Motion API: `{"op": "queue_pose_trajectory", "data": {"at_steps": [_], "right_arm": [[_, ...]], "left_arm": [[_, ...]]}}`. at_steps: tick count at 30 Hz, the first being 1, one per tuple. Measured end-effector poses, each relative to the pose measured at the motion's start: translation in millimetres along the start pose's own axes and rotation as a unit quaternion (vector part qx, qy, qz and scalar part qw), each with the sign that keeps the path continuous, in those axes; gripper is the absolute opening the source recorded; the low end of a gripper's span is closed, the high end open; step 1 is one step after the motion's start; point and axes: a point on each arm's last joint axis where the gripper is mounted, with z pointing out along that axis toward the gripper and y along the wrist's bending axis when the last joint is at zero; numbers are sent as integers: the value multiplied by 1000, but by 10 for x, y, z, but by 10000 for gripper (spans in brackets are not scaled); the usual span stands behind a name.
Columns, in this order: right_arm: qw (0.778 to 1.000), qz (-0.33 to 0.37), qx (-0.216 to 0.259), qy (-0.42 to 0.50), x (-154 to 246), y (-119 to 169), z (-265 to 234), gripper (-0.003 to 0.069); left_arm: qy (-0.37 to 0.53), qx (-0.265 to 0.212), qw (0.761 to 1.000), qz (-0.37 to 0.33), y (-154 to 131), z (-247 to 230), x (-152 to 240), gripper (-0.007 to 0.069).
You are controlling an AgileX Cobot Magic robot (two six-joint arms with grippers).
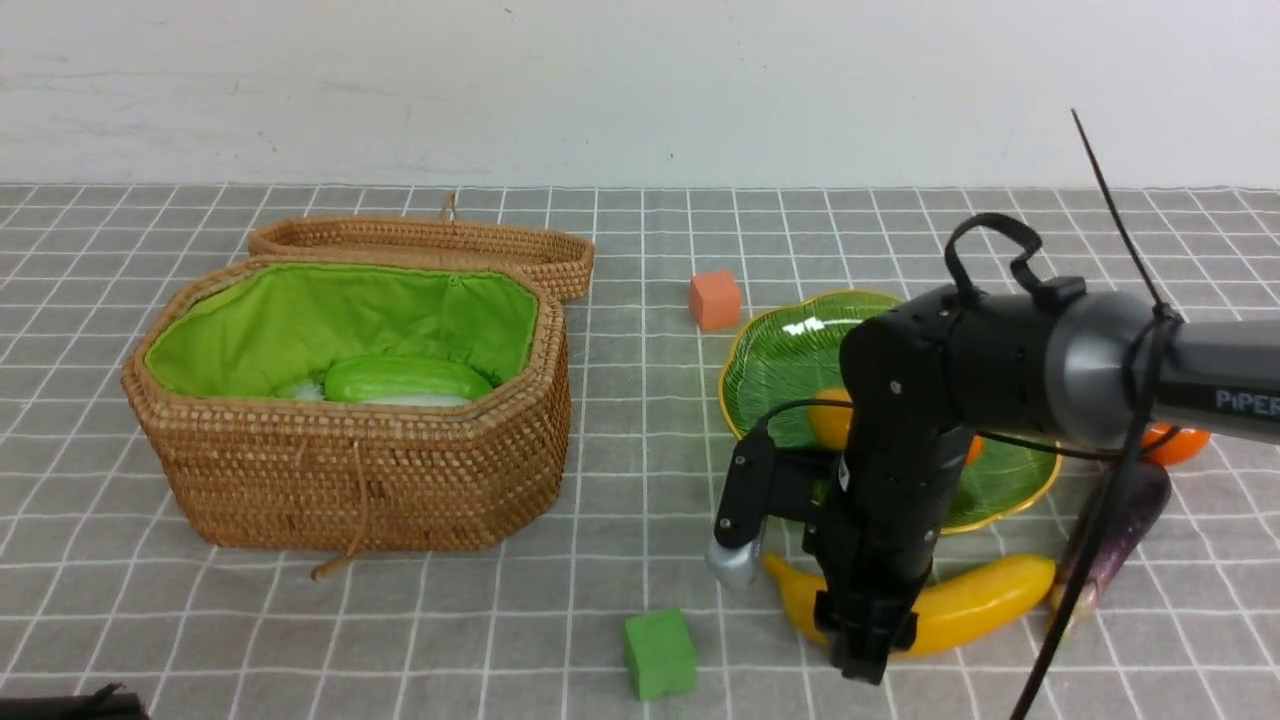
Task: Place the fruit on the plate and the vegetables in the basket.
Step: Use the right arm to grab a banana and put it into the right plate
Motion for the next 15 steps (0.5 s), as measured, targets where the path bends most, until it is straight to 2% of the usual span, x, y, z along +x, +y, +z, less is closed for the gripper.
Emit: {"op": "queue_pose_trajectory", "data": {"at_steps": [1,5,9,15], "right_arm": [[1000,0,-1,1,-3,-3,1,318],[1000,4,-3,2,-18,-4,-10,319],[998,61,-15,-6,-60,2,-173,319],[972,189,16,-138,-273,-106,-1319,319]], "left_arm": [[2,0,1000,0,0,0,4,-13],[4,1,1000,-1,-1,0,7,-13],[4,1,1000,-1,-1,0,7,-13],[-14,2,1000,-1,-3,0,-25,-13]]}}
